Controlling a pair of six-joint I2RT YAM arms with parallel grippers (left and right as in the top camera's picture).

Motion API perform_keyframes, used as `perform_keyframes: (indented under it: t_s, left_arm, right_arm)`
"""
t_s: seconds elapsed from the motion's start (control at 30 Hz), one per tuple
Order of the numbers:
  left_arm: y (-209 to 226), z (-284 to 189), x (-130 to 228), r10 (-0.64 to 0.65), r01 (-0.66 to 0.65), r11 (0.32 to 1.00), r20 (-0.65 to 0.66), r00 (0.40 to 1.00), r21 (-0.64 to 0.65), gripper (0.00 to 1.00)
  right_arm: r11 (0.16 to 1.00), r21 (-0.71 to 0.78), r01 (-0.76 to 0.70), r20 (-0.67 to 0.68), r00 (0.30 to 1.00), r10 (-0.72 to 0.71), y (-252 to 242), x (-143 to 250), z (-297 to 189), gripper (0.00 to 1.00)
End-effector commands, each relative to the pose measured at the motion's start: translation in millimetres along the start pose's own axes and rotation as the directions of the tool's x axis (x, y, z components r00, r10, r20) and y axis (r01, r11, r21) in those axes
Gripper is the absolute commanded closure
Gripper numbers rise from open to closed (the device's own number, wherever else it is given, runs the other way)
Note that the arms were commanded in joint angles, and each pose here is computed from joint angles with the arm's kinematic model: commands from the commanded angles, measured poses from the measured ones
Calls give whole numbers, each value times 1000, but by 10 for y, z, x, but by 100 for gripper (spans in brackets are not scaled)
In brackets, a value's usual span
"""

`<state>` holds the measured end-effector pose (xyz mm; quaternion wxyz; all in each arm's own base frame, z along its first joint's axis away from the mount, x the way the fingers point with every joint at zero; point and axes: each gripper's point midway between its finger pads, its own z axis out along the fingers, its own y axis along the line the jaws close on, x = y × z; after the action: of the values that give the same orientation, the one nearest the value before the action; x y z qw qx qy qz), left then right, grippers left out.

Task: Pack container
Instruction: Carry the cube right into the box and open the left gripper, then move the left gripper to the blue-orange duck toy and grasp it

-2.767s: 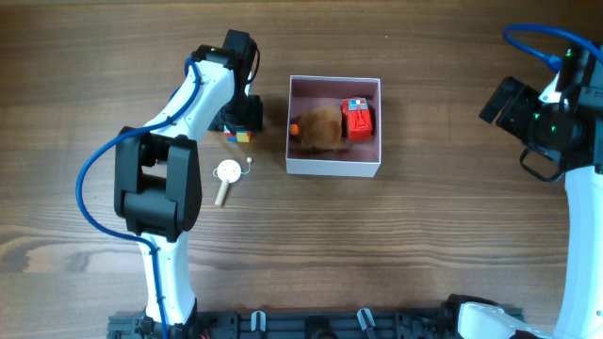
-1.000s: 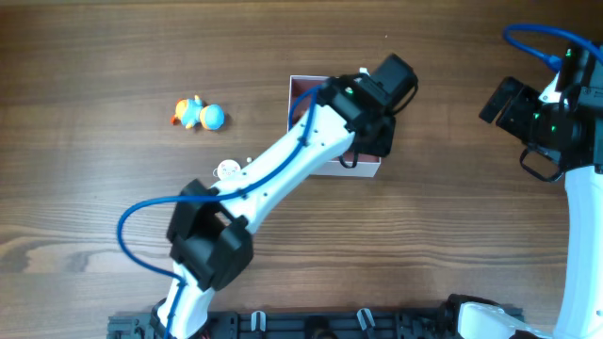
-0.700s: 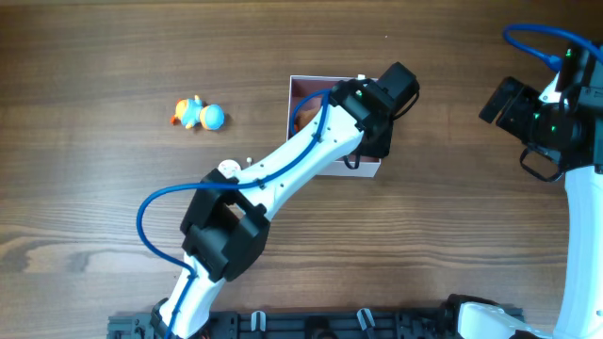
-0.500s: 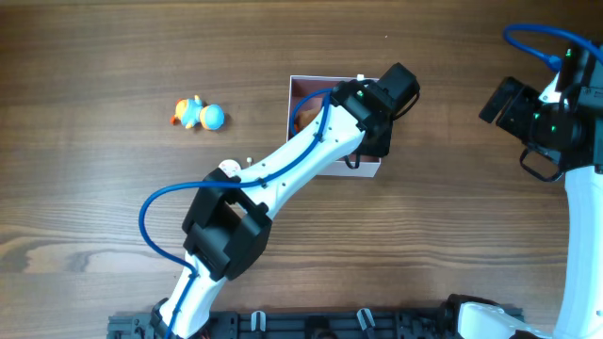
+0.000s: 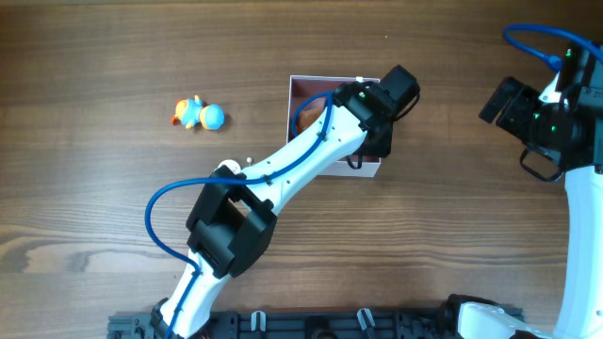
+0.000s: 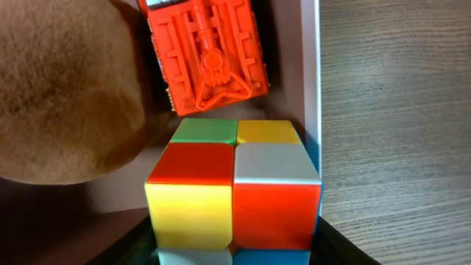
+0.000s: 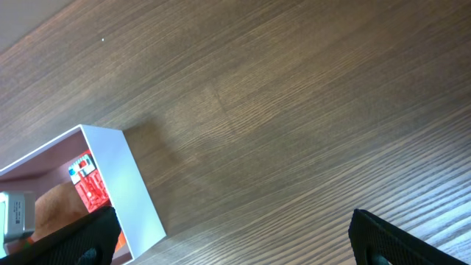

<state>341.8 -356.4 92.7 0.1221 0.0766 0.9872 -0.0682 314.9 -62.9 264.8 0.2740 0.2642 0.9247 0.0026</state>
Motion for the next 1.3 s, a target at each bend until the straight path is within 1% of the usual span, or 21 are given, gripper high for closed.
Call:
perform_keyframes:
  t_s: [0.0,0.03,0.07,0.1,0.23,0.27,0.3,0.4,0.47,0.5,0.6,0.63,0.7,0.77,0.83,0.9,0.97,1.03,1.07,1.17,1.27]
  left_arm:
    - [-8,4,-10,-15,15,1000,-12,1000,11,40]
    - [-3,-26,-20,-16,16,1000,-11,1000,11,38]
    - [0,-56,-35,-18,19,1000,-8,1000,12,30]
    - [-2,-80,-43,-19,19,1000,-5,1000,14,28]
    - [-4,-201,-63,-11,11,1000,9,1000,25,28]
    - [9,-255,-87,5,-6,1000,17,1000,28,30]
    - [29,-331,-115,18,-19,999,26,999,32,30]
    - [191,-620,-220,3,-5,1000,57,998,23,32]
    - [442,-911,-309,-23,23,1000,84,996,-5,28]
    - [667,-1096,-362,-56,60,998,107,993,-34,18]
    - [1198,-1406,-436,-134,150,983,149,980,-105,12]
    - [1526,-1545,-463,-160,183,973,158,974,-140,9]
    - [1835,-1619,-486,-177,202,965,152,972,-168,6]
    - [2143,-1625,-490,-198,218,959,122,973,-182,6]
    - [2336,-1539,-482,-208,216,965,66,976,-147,6]
    - [2480,-1433,-474,-234,235,966,22,972,-111,9]
    - [2581,-1344,-459,-263,261,960,-8,965,-100,14]
    - [2611,-1252,-440,-280,276,957,-40,959,-86,20]
    - [2577,-1218,-429,-279,275,959,-55,959,-72,20]
    - [2477,-1197,-413,-254,250,966,-62,965,-70,19]
    - [2446,-1190,-408,-224,217,969,-49,973,-117,17]
  right_arm:
    - [1000,-9,3,-4,1000,-3,16,-8,8,0]
    - [1000,-9,3,-3,1000,-3,17,-9,7,0]
    - [1000,-9,3,-3,1000,-3,17,-9,7,0]
    - [1000,-9,3,-3,1000,-3,17,-9,7,0]
    - [1000,-9,3,-4,1000,-3,16,-8,8,0]
    - [1000,-9,3,-4,1000,-3,16,-8,8,0]
    - [1000,-9,3,-3,1000,-3,17,-9,7,0]
    - [1000,-9,3,-4,1000,-3,16,-8,8,0]
    - [1000,-9,3,-4,1000,-3,16,-8,8,0]
    - [1000,-9,3,-3,1000,-3,17,-9,7,0]
    - [1000,-9,3,-3,1000,-3,17,-9,7,0]
    - [1000,-9,3,-3,1000,-3,17,-9,7,0]
    - [1000,-9,3,-3,1000,-3,17,-9,7,0]
    - [1000,-9,3,-3,1000,-3,17,-9,7,0]
    - [1000,-9,3,-4,1000,-3,16,-8,8,0]
    - [1000,-9,3,-4,1000,-3,16,-8,8,0]
    - [1000,-9,3,-4,1000,-3,16,-8,8,0]
    - [1000,-9,3,-3,1000,-3,17,-9,7,0]
    - [1000,-9,3,-3,1000,-3,17,-9,7,0]
    - [1000,-9,3,-3,1000,-3,17,-9,7,0]
    - [1000,-9,3,-4,1000,-3,16,-8,8,0]
